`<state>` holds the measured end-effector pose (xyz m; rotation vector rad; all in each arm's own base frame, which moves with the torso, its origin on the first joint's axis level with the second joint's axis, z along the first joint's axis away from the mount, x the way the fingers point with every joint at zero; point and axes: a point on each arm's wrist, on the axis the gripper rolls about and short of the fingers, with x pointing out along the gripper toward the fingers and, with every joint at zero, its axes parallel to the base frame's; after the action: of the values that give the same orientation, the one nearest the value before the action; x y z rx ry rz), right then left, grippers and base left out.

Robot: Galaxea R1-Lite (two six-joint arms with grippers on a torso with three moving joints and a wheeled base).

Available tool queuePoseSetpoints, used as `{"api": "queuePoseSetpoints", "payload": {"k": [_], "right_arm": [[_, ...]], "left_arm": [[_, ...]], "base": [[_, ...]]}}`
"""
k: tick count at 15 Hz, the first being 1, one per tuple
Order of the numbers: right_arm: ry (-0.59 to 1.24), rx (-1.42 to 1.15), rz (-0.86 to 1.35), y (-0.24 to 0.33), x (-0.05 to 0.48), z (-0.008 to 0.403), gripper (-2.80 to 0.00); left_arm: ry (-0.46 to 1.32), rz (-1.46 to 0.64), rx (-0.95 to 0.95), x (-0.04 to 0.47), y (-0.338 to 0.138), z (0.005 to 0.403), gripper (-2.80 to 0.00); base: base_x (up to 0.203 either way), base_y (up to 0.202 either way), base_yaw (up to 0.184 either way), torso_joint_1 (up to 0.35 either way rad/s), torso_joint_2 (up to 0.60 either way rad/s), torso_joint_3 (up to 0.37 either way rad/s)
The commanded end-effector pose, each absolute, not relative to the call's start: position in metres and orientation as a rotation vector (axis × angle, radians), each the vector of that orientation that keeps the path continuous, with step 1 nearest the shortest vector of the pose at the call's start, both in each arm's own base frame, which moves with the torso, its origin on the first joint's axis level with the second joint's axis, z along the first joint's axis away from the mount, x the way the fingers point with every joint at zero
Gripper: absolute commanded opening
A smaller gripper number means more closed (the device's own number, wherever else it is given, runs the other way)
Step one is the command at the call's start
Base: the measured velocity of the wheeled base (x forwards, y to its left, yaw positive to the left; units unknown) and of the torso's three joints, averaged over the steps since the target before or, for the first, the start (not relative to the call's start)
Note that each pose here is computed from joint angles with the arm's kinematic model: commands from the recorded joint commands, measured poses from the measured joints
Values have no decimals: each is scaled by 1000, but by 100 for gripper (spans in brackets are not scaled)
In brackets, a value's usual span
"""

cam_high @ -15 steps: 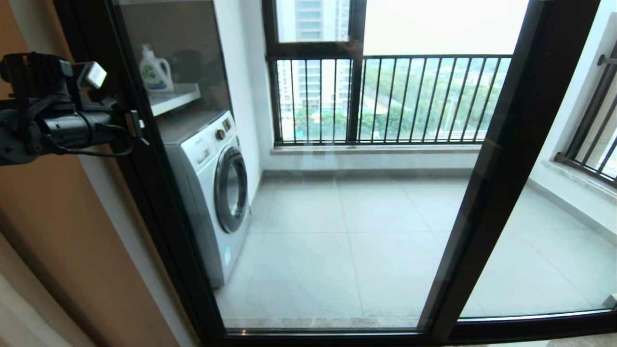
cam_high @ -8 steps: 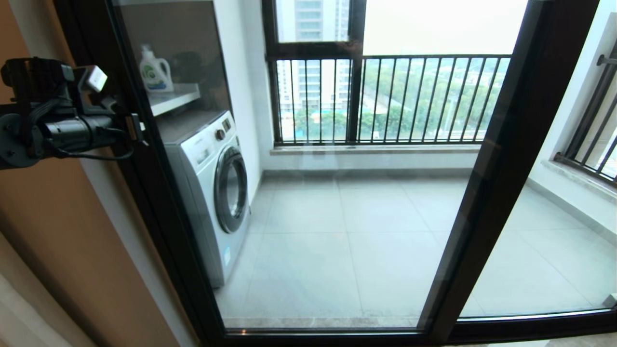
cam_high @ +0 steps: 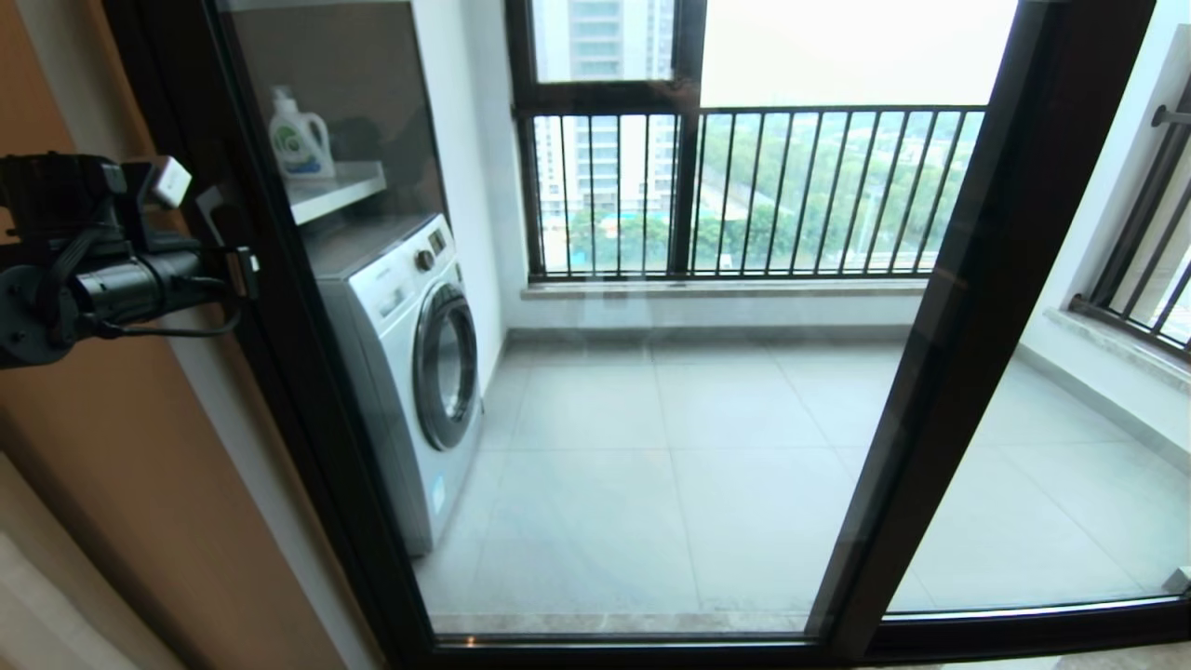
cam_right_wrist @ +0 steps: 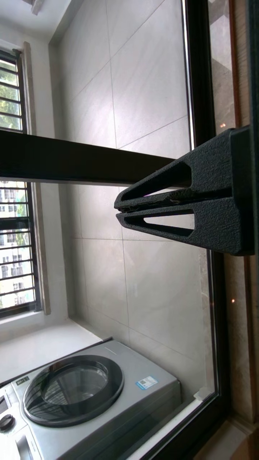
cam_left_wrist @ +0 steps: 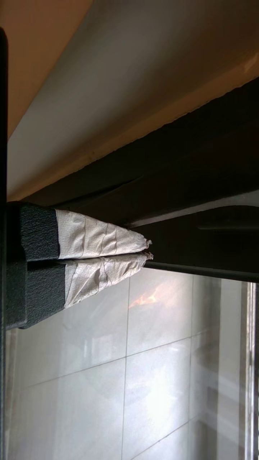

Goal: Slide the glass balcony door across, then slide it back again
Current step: Open the slid door

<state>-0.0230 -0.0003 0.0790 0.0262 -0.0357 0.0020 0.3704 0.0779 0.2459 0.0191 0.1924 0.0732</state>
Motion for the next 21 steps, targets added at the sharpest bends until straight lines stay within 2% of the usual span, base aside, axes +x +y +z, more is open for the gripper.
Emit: {"api": "queuePoseSetpoints", "payload": {"k": [1,7,17,21], "right_arm": [[-25,26,2,0,-22,76,-280],[-23,26,2,0,-22,76,-280],[-23,26,2,0,-22,76,-280],[-23,26,2,0,-22,76,-280]], "left_arm": [[196,84,18,370,82,244,-280],[178,95,14,364,87,250,-280],[116,25,-4,340,57,275,-280],[115,62,-8,334,76,275,-280]], "base": [[0,0,0,0,0,0],[0,0,0,0,0,0],[0,0,0,0,0,0],[0,0,0,0,0,0]]}}
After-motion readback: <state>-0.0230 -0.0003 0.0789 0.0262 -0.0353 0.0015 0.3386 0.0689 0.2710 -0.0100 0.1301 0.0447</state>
